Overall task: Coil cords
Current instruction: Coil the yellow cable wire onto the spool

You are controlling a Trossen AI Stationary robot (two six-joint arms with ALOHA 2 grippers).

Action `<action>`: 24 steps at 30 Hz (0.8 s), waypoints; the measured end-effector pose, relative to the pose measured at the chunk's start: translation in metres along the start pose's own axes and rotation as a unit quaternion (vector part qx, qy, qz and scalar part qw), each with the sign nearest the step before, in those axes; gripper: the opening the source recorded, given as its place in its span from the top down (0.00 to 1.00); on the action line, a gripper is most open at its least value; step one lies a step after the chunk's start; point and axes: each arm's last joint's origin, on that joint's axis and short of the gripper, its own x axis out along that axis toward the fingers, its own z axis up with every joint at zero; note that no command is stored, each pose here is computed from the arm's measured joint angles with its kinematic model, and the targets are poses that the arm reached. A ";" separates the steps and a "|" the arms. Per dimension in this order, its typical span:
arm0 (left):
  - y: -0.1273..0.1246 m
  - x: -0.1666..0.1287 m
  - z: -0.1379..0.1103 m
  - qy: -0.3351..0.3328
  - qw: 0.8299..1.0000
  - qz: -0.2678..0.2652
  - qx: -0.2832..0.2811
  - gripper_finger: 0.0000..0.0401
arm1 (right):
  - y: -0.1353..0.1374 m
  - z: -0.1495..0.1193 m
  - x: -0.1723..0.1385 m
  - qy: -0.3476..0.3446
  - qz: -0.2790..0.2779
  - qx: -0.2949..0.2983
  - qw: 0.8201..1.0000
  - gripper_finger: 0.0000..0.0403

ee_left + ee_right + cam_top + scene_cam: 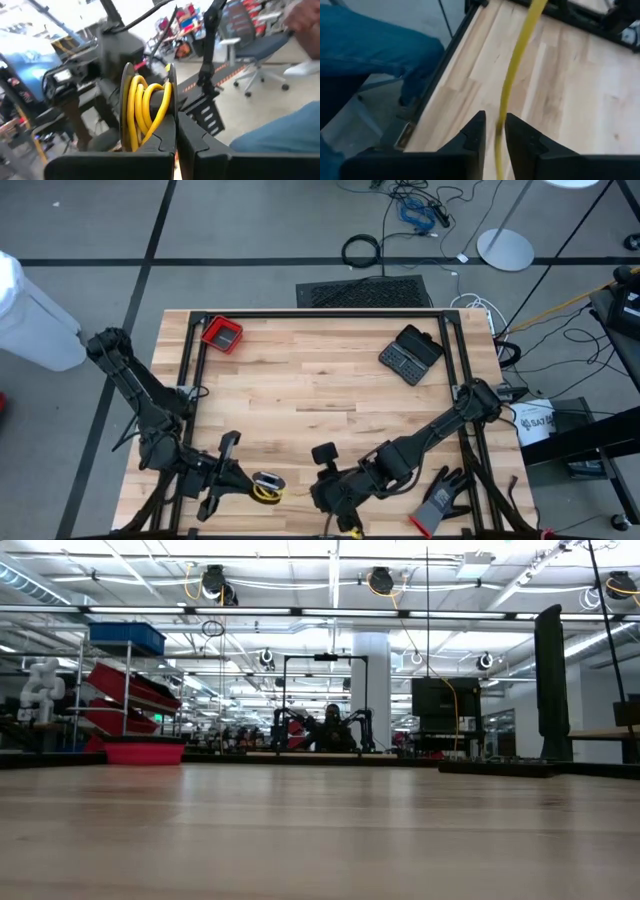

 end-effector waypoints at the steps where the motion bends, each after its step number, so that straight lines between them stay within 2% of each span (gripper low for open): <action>1: 0.000 0.000 -0.001 0.008 1.000 0.001 0.003 1.00 | 0.003 -0.001 -0.001 0.005 0.002 0.003 1.000 0.84; 8: -0.003 0.000 -0.007 0.038 0.999 -0.009 0.009 1.00 | 0.019 -0.002 -0.019 0.002 0.016 0.035 0.999 0.76; 11: -0.004 -0.001 -0.007 0.036 0.999 -0.018 0.005 1.00 | 0.024 0.002 -0.024 -0.017 0.023 0.028 0.999 0.73; 17: -0.006 -0.001 -0.007 0.025 0.999 -0.042 -0.006 1.00 | 0.020 0.020 -0.025 -0.107 0.018 -0.035 0.993 0.68; 24: -0.005 -0.001 -0.007 0.025 0.999 -0.041 -0.009 1.00 | 0.008 0.031 -0.021 -0.165 0.016 0.001 0.986 0.68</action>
